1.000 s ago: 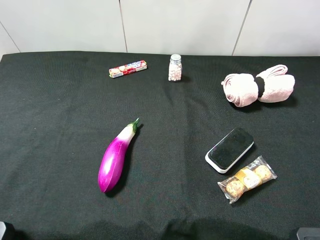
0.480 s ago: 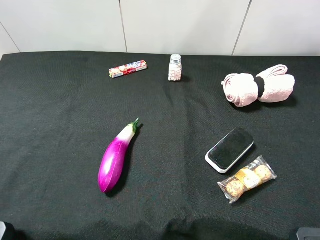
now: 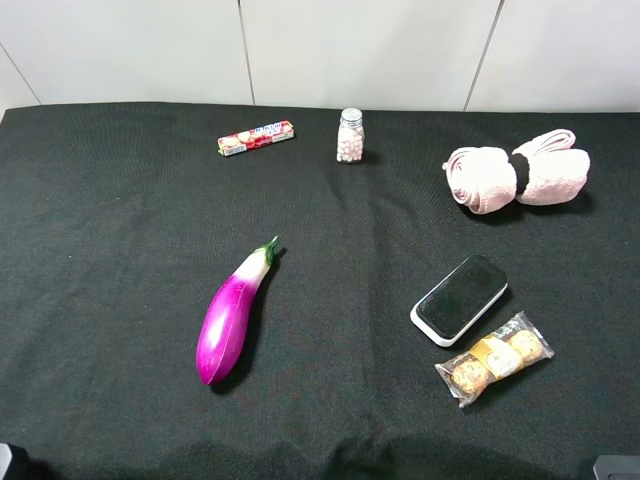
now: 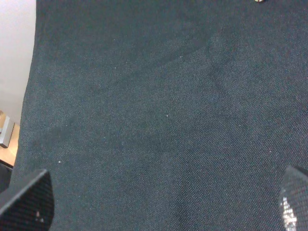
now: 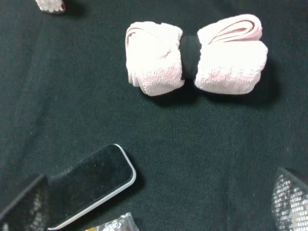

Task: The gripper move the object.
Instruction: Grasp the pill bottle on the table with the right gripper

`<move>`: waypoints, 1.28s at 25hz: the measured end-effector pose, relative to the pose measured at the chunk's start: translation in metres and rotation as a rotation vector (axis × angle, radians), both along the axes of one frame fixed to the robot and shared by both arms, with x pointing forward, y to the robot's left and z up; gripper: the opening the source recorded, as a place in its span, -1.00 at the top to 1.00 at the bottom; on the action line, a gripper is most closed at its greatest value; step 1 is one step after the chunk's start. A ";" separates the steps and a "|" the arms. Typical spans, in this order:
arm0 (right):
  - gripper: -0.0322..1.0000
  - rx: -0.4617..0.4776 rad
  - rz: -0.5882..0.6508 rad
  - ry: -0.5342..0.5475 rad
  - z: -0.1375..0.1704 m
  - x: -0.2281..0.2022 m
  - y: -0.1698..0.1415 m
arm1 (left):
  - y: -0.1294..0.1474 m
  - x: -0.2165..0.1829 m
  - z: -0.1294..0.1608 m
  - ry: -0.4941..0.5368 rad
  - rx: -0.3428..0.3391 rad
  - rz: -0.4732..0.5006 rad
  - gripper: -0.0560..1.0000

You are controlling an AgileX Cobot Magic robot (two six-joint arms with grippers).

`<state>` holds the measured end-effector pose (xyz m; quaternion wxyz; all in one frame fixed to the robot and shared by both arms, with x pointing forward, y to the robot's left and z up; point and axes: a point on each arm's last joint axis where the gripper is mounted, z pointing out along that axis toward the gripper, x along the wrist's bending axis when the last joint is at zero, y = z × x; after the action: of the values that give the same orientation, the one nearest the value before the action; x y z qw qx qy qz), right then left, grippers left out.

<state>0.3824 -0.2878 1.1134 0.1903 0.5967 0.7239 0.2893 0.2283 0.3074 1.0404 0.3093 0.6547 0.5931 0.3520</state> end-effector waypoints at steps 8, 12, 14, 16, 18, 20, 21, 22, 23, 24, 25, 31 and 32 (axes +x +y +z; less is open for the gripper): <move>-0.41 0.023 0.034 0.065 -0.005 0.037 0.000 | 0.000 0.000 0.000 0.000 0.000 0.000 -0.98; -0.41 0.036 0.056 0.076 -0.008 0.053 0.002 | 0.000 0.000 0.000 0.000 0.000 0.000 -0.98; -0.41 0.024 0.088 0.076 -0.008 0.063 0.008 | 0.000 0.000 0.000 0.000 0.000 0.000 -0.98; -0.41 0.000 0.128 0.074 -0.008 0.073 0.016 | 0.000 0.000 0.000 0.000 0.000 0.000 -0.98; -0.41 -0.023 0.164 0.083 -0.009 0.084 0.025 | 0.000 0.000 0.000 0.000 0.000 0.000 -0.98; -0.41 -0.039 0.190 0.092 -0.009 0.095 0.033 | 0.000 0.000 0.000 0.000 0.000 0.000 -0.98; -0.41 -0.048 0.201 0.098 -0.010 0.101 0.037 | 0.000 0.000 0.000 0.000 0.000 0.000 -0.98; -0.41 -0.054 0.211 0.104 -0.011 0.107 0.041 | 0.000 0.000 0.000 0.000 0.000 0.000 -0.98; -0.41 -0.060 0.224 0.099 -0.010 0.112 0.046 | 0.000 0.000 0.000 0.000 0.000 0.000 -0.98; -0.41 -0.064 0.238 0.099 -0.011 0.119 0.050 | 0.000 0.000 0.000 0.000 0.000 0.000 -0.98; -0.41 -0.067 0.250 0.098 -0.011 0.125 0.055 | 0.000 0.000 0.000 0.000 0.000 0.000 -0.98; -0.41 -0.093 0.319 0.109 -0.016 0.158 0.081 | 0.000 0.000 0.000 0.000 0.000 0.000 -0.98; -0.41 -0.101 0.332 0.111 -0.017 0.164 0.086 | 0.000 0.000 0.000 0.000 0.000 0.000 -0.98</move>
<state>0.5460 -0.2019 1.0962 0.1294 0.4739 0.8354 0.2467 0.2283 0.3074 1.0404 0.3093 0.6547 0.5931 0.3520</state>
